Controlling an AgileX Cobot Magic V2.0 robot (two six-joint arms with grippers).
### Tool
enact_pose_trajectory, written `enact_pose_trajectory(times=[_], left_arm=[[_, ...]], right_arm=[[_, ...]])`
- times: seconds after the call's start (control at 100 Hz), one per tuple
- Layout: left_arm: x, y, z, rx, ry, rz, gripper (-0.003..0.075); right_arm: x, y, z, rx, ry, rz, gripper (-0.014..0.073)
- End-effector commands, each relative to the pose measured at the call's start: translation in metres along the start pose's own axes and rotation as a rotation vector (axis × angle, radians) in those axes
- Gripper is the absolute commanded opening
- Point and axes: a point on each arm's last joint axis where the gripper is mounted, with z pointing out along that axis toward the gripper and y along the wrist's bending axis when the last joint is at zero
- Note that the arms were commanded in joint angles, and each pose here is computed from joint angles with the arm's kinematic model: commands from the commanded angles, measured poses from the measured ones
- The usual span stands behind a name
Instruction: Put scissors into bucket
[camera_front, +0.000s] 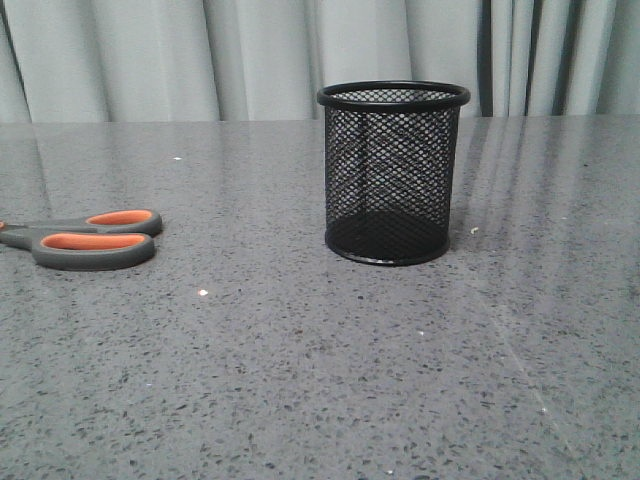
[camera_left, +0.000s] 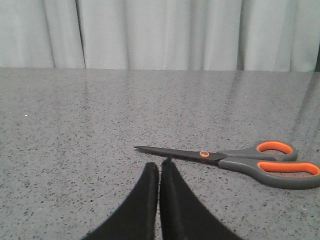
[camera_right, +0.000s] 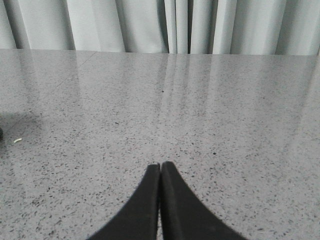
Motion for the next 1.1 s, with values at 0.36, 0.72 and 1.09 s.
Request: enact_pose_trajectory(times=[0.36, 0.72, 1.09], left_arm=[[0.004, 0.0, 0.0, 0.002, -0.07, -0.024, -0.002], [0.003, 0.0, 0.0, 0.008, -0.086, -0.104, -0.002], [0.0, 0.0, -0.001, 0.036, -0.111, -0.595, -0.002]], right_arm=[[-0.007, -0.001, -0.002, 0.013, -0.096, -0.008, -0.0045], [-0.009, 0.0, -0.002, 0.004, -0.117, 0.074, -0.0045], [-0.019, -0.003, -0.004, -0.003, -0.237, 0.388, -0.0045]])
